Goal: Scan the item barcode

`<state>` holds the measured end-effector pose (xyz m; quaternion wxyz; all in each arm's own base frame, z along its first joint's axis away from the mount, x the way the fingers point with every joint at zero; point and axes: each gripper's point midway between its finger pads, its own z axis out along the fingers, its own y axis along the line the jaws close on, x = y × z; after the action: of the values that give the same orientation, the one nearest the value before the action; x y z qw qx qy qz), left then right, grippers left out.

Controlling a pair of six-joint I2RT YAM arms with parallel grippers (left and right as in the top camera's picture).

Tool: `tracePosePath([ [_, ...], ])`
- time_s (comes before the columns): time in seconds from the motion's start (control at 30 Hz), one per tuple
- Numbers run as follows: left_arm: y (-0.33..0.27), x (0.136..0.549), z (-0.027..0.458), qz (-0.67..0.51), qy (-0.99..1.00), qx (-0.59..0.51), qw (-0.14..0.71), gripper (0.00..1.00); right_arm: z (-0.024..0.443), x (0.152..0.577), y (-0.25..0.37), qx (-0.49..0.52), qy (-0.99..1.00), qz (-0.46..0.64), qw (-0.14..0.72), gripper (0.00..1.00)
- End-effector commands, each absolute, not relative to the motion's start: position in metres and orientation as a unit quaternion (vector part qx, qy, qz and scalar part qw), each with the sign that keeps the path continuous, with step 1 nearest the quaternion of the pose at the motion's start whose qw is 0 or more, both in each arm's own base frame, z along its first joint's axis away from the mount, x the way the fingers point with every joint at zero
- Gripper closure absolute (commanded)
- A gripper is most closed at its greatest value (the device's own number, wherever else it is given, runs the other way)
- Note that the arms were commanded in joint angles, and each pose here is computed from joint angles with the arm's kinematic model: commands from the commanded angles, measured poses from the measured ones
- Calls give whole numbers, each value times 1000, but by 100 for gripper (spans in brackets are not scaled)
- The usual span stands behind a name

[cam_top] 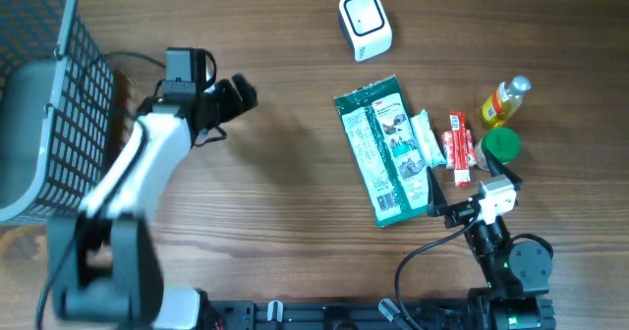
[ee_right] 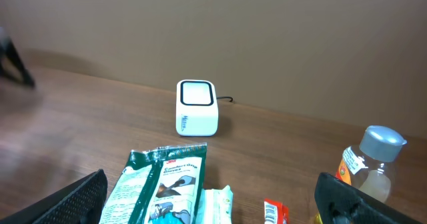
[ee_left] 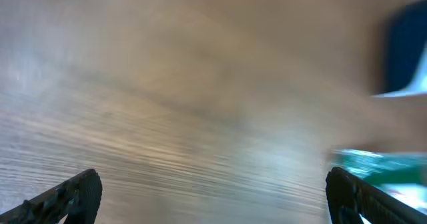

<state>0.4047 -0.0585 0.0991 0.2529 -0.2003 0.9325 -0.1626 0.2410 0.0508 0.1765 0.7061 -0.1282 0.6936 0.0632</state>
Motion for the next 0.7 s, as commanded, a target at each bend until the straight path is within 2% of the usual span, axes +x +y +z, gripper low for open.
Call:
tracePosePath([
  [0.0,-63,395,215,-203,884,-171,386,0,177,240,54,-139,690,65,707,0],
  [0.1,-60,369,284,-225,841,-155,466,0,177,240,54,-139,690,65,708,0],
  [0.2,-49,322,356,-227,785,-136,560,0,177,240,54,-139,690,65,708,0],
  [0.33,-30,260,412,-191,724,-115,653,0,177,240,54,-139,690,65,708,0],
  [0.47,-12,212,430,-170,688,-135,693,0,177,240,54,-139,690,65,708,0],
  [0.67,7,155,405,-138,690,-166,691,0,177,240,54,-139,690,65,708,0],
])
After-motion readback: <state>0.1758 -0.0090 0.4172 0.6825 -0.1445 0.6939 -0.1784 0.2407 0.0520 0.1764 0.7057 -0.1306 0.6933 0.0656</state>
